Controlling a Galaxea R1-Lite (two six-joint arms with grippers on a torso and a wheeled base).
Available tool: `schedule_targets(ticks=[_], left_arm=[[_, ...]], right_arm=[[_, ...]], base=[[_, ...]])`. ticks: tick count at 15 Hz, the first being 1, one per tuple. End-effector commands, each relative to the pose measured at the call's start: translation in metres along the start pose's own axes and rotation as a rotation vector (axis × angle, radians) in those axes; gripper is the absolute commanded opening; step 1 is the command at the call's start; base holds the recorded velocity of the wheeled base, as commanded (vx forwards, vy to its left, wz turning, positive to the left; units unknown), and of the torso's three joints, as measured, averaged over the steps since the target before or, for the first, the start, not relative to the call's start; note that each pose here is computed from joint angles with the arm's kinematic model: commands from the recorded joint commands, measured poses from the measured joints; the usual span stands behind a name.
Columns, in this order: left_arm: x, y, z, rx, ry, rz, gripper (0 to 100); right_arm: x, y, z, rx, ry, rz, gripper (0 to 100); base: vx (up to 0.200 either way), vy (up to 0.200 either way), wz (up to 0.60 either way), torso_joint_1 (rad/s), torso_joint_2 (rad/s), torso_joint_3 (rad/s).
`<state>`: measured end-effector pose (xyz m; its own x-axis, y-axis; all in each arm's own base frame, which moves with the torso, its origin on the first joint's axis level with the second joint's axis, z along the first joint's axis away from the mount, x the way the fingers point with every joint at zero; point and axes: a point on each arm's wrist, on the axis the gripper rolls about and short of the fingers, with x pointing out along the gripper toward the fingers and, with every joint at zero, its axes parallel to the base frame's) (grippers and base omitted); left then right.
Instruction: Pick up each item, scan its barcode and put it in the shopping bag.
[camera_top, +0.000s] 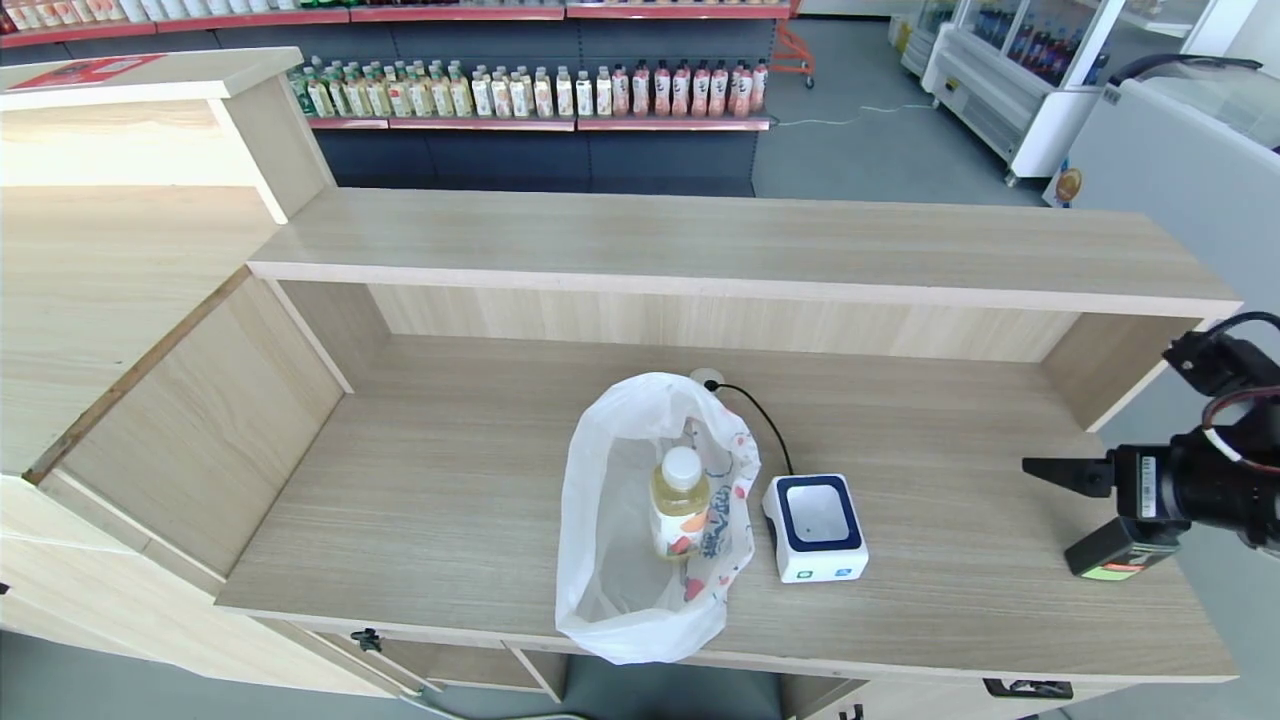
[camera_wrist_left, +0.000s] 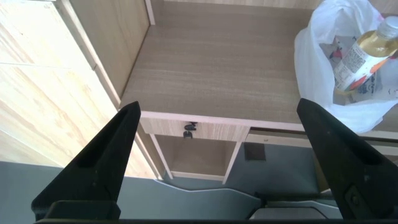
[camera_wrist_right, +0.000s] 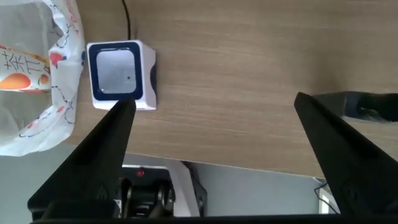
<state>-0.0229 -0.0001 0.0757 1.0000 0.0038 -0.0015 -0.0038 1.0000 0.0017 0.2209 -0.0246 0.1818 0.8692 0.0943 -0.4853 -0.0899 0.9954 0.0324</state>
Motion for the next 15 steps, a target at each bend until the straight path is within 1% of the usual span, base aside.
schedule_targets(ticks=[1, 2, 3, 4, 5, 6, 10, 12, 13, 15], left_arm=[[0.000, 0.000, 0.000, 0.000, 0.000, 0.001, 100], [0.000, 0.000, 0.000, -0.003, 0.000, -0.001, 100], [0.000, 0.000, 0.000, -0.002, 0.000, 0.001, 100], [0.000, 0.000, 0.000, -0.002, 0.000, 0.001, 100], [0.000, 0.000, 0.000, 0.000, 0.000, -0.001, 100], [0.000, 0.000, 0.000, 0.000, 0.000, 0.001, 100], [0.000, 0.000, 0.000, 0.003, 0.000, 0.001, 100], [0.000, 0.000, 0.000, 0.003, 0.000, 0.001, 100], [0.000, 0.000, 0.000, 0.003, 0.000, 0.001, 100], [0.000, 0.000, 0.000, 0.003, 0.000, 0.001, 100]], right_arm=[[-0.059, -0.003, -0.014, 0.013, -0.085, -0.104, 100], [-0.072, 0.003, -0.031, 0.014, -0.083, -0.105, 100], [-0.078, 0.006, -0.041, 0.015, -0.080, -0.106, 100], [-0.080, 0.007, -0.046, 0.015, -0.079, -0.106, 100], [-0.084, 0.010, -0.056, 0.017, -0.073, -0.105, 100], [-0.085, 0.011, -0.059, 0.017, -0.073, -0.105, 100], [-0.084, 0.007, -0.060, 0.032, -0.061, -0.131, 100], [-0.078, 0.000, -0.062, 0.016, -0.020, -0.158, 100], [-0.070, -0.011, -0.065, -0.027, 0.039, -0.201, 100], [-0.060, -0.027, -0.071, -0.096, 0.125, -0.246, 100]], base=[[0.000, 0.000, 0.00, 0.000, 0.00, 0.000], [0.000, 0.000, 0.00, 0.000, 0.00, 0.000], [0.000, 0.000, 0.00, 0.000, 0.00, 0.000], [0.000, 0.000, 0.00, 0.000, 0.00, 0.000], [0.000, 0.000, 0.00, 0.000, 0.00, 0.000], [0.000, 0.000, 0.00, 0.000, 0.00, 0.000], [0.000, -0.200, 0.00, 0.000, 0.00, 0.006], [0.000, -0.200, 0.00, 0.002, 0.00, 0.007], [0.000, -0.200, 0.00, 0.012, 0.01, 0.002], [0.000, -0.200, 0.00, 0.007, 0.00, 0.002]])
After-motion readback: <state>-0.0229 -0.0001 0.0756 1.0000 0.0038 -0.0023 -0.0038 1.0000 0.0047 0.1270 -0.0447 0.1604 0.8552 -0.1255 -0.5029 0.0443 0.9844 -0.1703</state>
